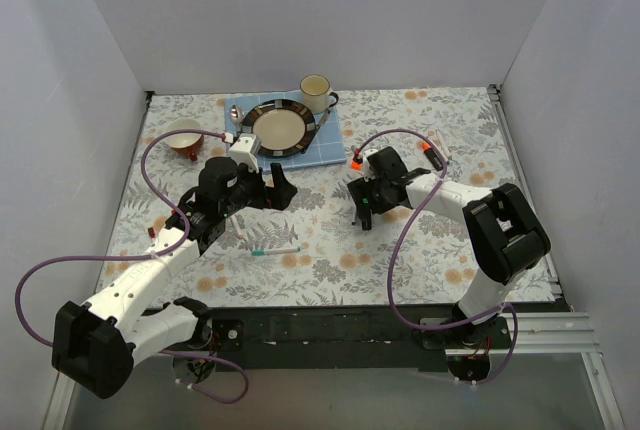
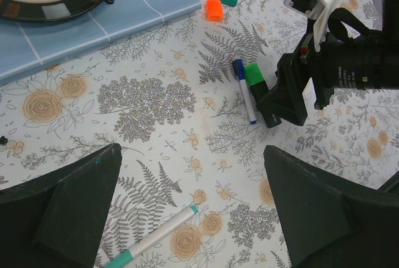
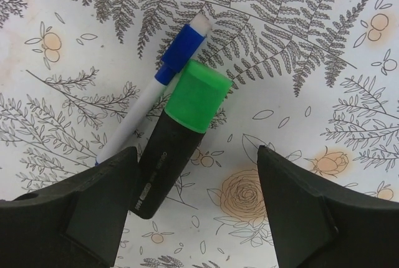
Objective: Open the pen caps
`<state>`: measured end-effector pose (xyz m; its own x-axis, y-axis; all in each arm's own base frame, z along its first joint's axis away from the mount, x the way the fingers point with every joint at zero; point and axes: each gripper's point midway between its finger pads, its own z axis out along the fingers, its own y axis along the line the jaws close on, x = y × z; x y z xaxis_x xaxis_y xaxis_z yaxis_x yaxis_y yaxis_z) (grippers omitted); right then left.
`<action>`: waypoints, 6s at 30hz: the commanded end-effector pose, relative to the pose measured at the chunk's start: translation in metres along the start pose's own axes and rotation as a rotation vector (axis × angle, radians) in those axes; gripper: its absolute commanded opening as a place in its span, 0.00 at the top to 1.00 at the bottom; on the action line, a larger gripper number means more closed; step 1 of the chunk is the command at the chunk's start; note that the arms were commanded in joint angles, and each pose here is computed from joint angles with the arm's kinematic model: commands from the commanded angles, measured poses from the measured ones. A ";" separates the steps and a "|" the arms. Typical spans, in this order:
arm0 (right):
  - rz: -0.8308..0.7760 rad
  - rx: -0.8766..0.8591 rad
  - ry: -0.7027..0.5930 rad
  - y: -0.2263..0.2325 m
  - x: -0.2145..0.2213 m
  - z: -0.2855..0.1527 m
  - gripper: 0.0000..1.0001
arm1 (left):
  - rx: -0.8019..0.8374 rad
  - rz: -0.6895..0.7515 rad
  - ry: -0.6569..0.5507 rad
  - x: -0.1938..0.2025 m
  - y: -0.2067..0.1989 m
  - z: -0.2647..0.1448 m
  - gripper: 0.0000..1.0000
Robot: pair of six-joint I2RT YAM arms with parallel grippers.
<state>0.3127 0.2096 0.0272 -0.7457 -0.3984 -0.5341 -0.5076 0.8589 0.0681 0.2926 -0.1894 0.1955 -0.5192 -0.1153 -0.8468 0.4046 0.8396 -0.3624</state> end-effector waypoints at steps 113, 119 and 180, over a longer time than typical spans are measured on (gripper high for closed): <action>-0.104 -1.237 -0.352 0.080 -0.008 -0.158 0.99 | 0.712 -0.152 -0.438 -0.081 -0.155 0.081 1.00; -0.120 -1.241 -0.331 0.086 -0.004 -0.153 0.99 | 0.661 -0.106 -0.577 -0.197 -0.120 0.078 1.00; -0.119 -1.271 -0.368 0.093 -0.006 -0.174 0.99 | 0.723 -0.099 -0.613 -0.227 -0.145 0.074 1.00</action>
<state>0.2343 0.2332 0.1855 -0.5462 -0.1239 -0.8284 -0.8309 -0.0447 0.5546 0.2901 -0.4116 0.2472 -0.6000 -0.2388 -0.7635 0.7750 0.0634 -0.6288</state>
